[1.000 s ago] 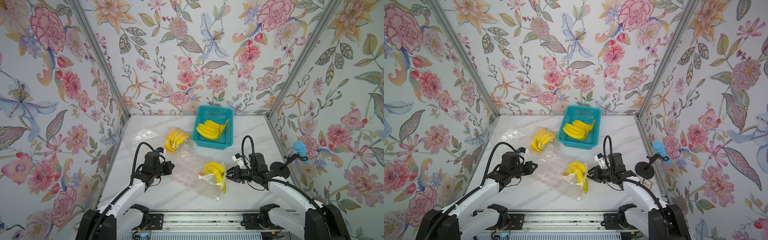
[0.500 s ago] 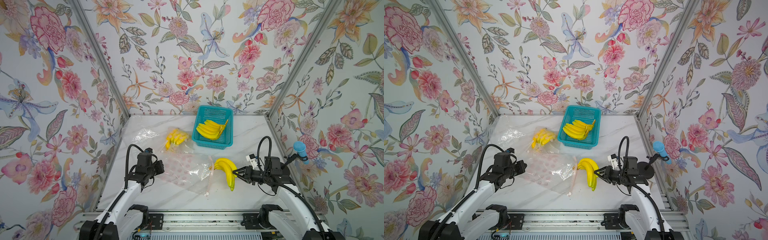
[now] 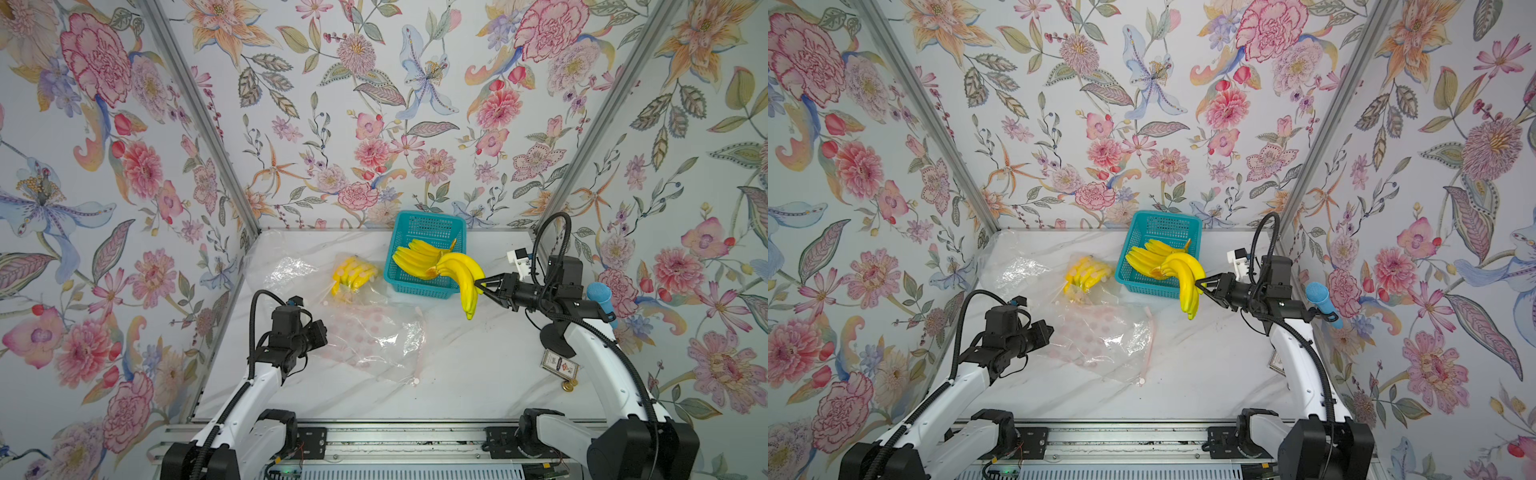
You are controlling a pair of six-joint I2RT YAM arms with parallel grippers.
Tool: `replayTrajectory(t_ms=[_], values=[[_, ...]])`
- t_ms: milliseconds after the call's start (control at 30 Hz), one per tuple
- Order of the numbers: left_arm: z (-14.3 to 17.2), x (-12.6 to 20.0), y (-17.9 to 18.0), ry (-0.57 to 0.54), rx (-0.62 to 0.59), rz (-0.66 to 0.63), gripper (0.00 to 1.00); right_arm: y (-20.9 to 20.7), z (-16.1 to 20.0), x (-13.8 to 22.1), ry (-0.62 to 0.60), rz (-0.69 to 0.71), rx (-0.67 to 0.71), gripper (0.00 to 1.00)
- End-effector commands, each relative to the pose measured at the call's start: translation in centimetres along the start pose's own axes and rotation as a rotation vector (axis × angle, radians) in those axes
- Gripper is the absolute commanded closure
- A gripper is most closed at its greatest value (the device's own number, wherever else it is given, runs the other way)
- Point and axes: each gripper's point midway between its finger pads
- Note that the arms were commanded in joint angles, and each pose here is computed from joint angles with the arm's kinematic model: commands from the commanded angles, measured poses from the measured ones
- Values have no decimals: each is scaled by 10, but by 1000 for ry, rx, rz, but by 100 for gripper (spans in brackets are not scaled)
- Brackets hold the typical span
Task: Open the zip-top bag and take out the banana
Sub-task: Place the banana in the basket.
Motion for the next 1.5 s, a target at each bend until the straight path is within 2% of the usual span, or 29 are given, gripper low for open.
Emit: replayTrajectory(t_ms=[0,167,267,467,500,533,567,667,800,933,1100,1167,1300,1467], values=[[4,0,-2,-3,29,33,100,4,-60,-23,-54,1,31,72],[12,1,-5,-6,51,67,100,-24,-133,-78,-43,39,-11,72],[15,2,-10,-6,69,100,100,-49,-164,-115,-9,46,-68,72],[17,5,-19,4,85,143,100,-77,-188,-168,44,47,-109,67],[17,6,-20,7,87,148,100,-78,-189,-172,48,42,-112,64],[18,6,-22,10,87,155,100,-79,-188,-175,55,40,-115,44],[18,6,-22,13,90,158,100,-78,-188,-176,57,36,-112,1],[19,6,-24,14,94,167,100,-68,-186,-168,56,31,-81,0],[21,1,-30,23,98,197,100,-36,-174,-137,17,79,24,0],[26,-8,-49,39,90,243,100,2,-141,-95,-45,179,187,0],[28,-15,-82,15,103,294,100,9,-57,-59,-54,276,315,0],[29,-18,-93,3,115,315,100,-7,-14,-51,-7,294,279,0],[35,-27,-118,25,87,347,100,-61,72,-29,106,382,100,0],[42,-38,-124,80,17,320,100,-115,130,22,83,563,-14,0]])
Point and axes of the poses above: each gripper's point midway between its finger pads, its own x axis back along the fingers, its own y axis along the line the jaws close on, z = x × y, and after that the axes turned 8 degrees about -x, right-handed
